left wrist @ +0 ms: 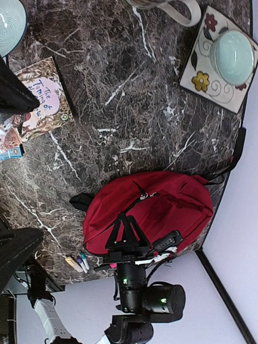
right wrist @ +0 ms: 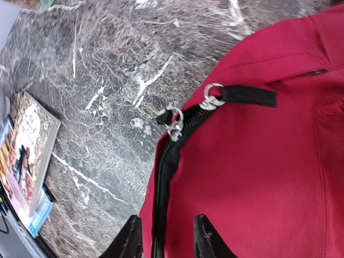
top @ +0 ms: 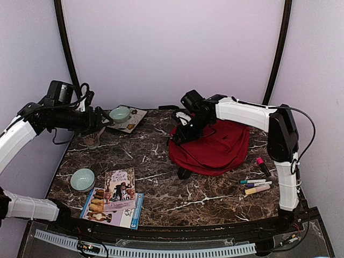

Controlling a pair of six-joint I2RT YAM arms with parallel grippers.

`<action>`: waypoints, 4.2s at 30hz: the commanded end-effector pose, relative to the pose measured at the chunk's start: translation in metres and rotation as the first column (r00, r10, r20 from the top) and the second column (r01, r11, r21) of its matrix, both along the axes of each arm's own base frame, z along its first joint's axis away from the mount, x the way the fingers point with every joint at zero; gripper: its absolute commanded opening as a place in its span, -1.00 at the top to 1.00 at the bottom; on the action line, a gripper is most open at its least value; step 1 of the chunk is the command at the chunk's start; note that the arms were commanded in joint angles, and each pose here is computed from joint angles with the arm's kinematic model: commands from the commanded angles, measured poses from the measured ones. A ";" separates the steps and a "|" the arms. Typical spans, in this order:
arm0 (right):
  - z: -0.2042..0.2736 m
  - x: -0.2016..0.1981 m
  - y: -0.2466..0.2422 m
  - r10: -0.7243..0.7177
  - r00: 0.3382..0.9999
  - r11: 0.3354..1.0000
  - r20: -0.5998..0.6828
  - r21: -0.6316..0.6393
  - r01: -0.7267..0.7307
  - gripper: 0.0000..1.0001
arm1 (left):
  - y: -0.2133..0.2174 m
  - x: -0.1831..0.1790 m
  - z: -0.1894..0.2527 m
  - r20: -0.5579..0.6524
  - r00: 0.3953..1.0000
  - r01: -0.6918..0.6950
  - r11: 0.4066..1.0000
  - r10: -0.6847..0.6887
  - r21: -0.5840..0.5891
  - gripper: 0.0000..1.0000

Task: Pack the student bag
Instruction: Move the student bag to the center of the board, then grab the largest pocket of the student bag, then hold the largest pocket of the student bag.

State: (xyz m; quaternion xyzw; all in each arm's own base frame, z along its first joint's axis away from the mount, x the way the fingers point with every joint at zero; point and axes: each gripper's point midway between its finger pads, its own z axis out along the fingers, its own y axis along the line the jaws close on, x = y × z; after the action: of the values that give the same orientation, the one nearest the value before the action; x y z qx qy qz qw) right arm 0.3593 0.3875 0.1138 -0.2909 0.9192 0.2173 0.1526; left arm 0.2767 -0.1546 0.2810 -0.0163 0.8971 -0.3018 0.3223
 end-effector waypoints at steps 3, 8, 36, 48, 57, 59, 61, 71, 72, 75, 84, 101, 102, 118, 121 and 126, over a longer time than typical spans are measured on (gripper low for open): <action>0.055 -0.002 -0.023 -0.055 0.997 0.998 0.059 0.037 0.052 0.03 | -0.029 0.020 0.010 0.051 0.996 0.071 0.995 -0.074 0.067 -0.52; 0.080 0.007 -0.042 -0.122 0.990 0.990 0.071 0.083 0.116 -0.22 | -0.055 0.028 0.007 0.036 0.991 0.128 0.987 -0.132 0.099 -0.57; 0.082 0.055 -0.092 -0.363 0.910 0.891 -0.201 0.210 0.402 -0.26 | -0.143 0.096 -0.092 0.000 0.885 0.443 0.841 -0.466 0.309 -0.64; 0.073 0.015 -0.138 -0.380 0.911 0.921 -0.162 0.023 0.388 -0.26 | -0.170 0.114 -0.099 0.407 0.730 0.441 0.833 -0.549 0.334 -0.56; 0.078 -0.006 -0.159 -0.422 0.894 0.906 -0.147 -0.032 0.422 -0.26 | -0.187 0.119 -0.141 0.402 0.685 0.500 0.793 -0.608 0.347 -0.42; 0.078 -0.009 -0.163 -0.436 0.888 0.899 -0.147 -0.039 0.436 -0.26 | -0.191 0.119 -0.147 0.404 0.670 0.519 0.782 -0.623 0.346 -0.33; 0.079 -0.012 -0.166 -0.451 0.881 0.892 -0.144 -0.046 0.449 -0.26 | -0.194 0.119 -0.155 0.396 0.662 0.537 0.772 -0.636 0.342 -0.29; 0.087 -0.018 -0.173 -0.500 0.855 0.865 -0.137 -0.033 0.501 -0.26 | -0.206 0.124 -0.183 0.340 0.651 0.591 0.734 -0.679 0.334 -0.17; 0.088 -0.019 -0.174 -0.502 0.854 0.864 -0.136 -0.036 0.502 -0.26 | -0.207 0.126 -0.183 0.346 0.652 0.588 0.738 -0.675 0.331 -0.17; 0.089 -0.020 -0.178 -0.508 0.852 0.861 -0.128 -0.044 0.506 -0.25 | -0.211 0.129 -0.185 0.346 0.655 0.594 0.741 -0.672 0.313 -0.08; 0.087 -0.021 -0.182 -0.506 0.855 0.863 -0.111 -0.067 0.501 -0.25 | -0.223 0.138 -0.194 0.326 0.665 0.602 0.741 -0.672 0.298 0.51; 0.083 -0.010 -0.176 -0.534 0.840 0.845 -0.097 -0.013 0.535 -0.23 | -0.215 0.091 -0.162 0.259 0.701 0.595 0.745 -0.664 0.300 1.00; 0.082 -0.008 -0.172 -0.525 0.844 0.849 -0.106 0.001 0.528 -0.23 | -0.213 0.087 -0.161 0.252 0.704 0.594 0.745 -0.664 0.302 1.00; 0.063 0.036 -0.056 -0.326 0.923 0.930 -0.205 0.104 0.351 -0.23 | -0.186 0.071 -0.145 0.201 0.768 0.523 0.777 -0.608 0.350 1.00; 0.056 0.046 -0.038 -0.311 0.920 0.927 -0.238 0.136 0.348 -0.23 | -0.186 0.072 -0.143 0.195 0.772 0.520 0.777 -0.605 0.355 1.00; 0.043 0.052 -0.003 -0.294 0.867 0.868 -0.402 0.267 0.418 -0.21 | -0.180 0.073 -0.150 0.150 0.788 0.507 0.767 -0.598 0.392 1.00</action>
State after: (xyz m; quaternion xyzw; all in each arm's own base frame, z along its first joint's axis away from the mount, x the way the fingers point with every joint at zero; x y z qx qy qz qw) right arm 0.4076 0.3542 0.1518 -0.0769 0.9441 0.3051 0.0978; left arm 0.3496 -0.3397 0.1117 0.3498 0.8444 -0.2438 0.3244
